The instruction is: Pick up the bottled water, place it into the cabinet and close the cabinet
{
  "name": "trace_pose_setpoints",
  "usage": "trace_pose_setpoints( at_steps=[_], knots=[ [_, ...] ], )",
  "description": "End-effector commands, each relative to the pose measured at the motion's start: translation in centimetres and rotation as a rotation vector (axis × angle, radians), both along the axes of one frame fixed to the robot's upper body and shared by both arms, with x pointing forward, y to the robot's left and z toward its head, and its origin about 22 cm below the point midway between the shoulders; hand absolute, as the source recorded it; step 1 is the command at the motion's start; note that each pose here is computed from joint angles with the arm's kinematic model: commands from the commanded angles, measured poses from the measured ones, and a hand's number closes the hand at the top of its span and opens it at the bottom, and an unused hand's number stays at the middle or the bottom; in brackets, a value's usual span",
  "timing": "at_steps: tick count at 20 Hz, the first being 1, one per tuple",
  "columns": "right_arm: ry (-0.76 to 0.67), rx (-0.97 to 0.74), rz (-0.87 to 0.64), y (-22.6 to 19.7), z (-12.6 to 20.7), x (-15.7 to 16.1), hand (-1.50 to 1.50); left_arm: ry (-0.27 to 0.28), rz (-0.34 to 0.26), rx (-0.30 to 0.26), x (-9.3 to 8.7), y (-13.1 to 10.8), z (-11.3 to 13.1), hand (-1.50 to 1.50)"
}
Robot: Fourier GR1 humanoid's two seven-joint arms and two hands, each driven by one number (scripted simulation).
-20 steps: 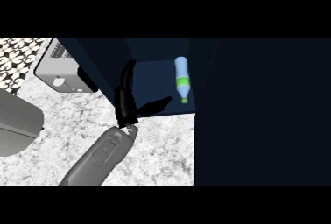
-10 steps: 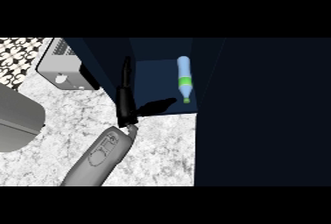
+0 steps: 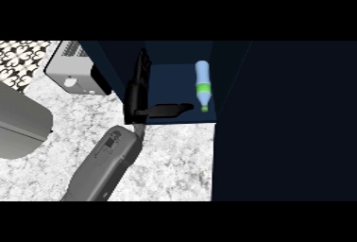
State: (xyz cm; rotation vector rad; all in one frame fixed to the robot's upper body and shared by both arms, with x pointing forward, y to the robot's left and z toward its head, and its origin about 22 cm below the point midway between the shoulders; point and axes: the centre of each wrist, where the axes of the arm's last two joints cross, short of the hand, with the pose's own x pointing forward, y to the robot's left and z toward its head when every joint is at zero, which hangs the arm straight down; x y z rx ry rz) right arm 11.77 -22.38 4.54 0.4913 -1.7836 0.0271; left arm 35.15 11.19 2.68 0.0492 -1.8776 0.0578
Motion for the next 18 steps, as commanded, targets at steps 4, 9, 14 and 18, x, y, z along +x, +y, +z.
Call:
trace_pose_setpoints(
  at_steps=[4, 9, 14, 18],
  knots=[
    [0.003, 0.0, -0.01, 1.0, -0.9, -1.4, -1.5, -0.063, -0.04, -0.05, 2.5, 4.0, 0.9, -1.5],
    [0.015, -0.014, -0.009, -0.2, 0.5, -0.8, -1.5, -0.086, -0.071, -0.059, 0.1, 4.3, 0.2, -1.5],
    [0.02, 0.011, -0.018, 1.5, -0.4, -0.9, -1.5, -0.082, -0.143, -0.135, -3.0, 3.9, 2.6, -1.5],
    [0.04, 0.003, -0.02, 1.0, -0.9, -2.1, -1.5, -0.087, -0.155, -0.175, -7.1, 4.5, 2.5, -1.5]
  ],
)
